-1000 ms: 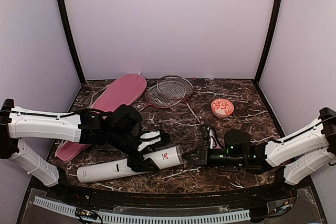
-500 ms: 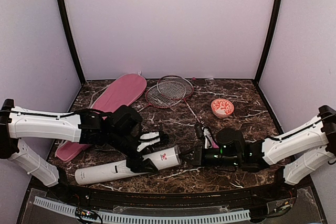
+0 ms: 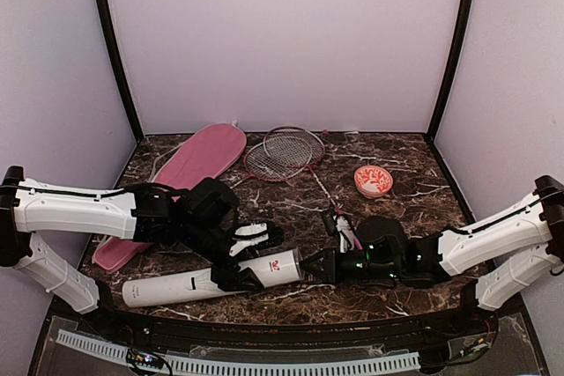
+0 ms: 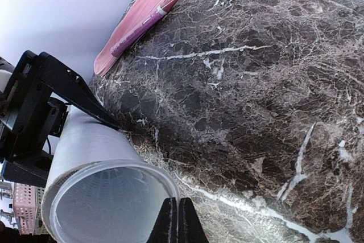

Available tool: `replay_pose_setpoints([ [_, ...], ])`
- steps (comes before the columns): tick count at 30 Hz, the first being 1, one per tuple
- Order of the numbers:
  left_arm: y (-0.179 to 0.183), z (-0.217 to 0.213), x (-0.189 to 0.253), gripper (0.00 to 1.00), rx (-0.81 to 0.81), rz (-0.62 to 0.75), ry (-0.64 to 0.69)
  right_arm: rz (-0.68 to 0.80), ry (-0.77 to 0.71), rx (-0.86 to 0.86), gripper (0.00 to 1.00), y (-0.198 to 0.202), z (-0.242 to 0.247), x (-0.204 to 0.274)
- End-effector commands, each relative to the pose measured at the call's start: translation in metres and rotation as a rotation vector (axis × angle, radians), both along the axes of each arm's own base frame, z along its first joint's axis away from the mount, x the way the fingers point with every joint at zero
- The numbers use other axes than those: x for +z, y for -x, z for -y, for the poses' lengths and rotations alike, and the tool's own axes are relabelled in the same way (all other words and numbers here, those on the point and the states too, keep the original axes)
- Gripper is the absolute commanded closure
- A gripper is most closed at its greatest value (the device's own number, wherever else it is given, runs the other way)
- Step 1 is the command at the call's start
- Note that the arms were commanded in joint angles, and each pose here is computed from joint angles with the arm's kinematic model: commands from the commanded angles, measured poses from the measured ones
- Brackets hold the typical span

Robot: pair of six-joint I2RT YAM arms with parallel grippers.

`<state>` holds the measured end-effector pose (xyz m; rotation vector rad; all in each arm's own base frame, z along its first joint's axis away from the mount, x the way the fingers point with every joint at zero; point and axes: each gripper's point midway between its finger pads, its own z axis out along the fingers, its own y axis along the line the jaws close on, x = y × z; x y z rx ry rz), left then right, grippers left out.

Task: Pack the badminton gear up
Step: Close the tube cap on the shuttle tube.

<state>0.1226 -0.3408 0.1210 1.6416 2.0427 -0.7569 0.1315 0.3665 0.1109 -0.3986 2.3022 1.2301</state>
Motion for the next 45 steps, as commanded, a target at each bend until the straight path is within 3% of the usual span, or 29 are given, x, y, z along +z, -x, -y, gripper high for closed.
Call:
replay_pose_setpoints([
  [1,-0.01,0.017,0.028,0.31,0.003,0.058,0.105,0.029,0.012,0.127,1.0,0.022,-0.01,0.002],
  [21,-0.011,0.018,0.026,0.3,0.004,0.058,0.095,0.081,0.1,0.119,1.0,0.018,-0.009,-0.001],
  [45,-0.009,0.018,0.022,0.31,-0.003,0.04,0.087,0.086,0.101,0.05,1.0,0.001,-0.025,0.019],
])
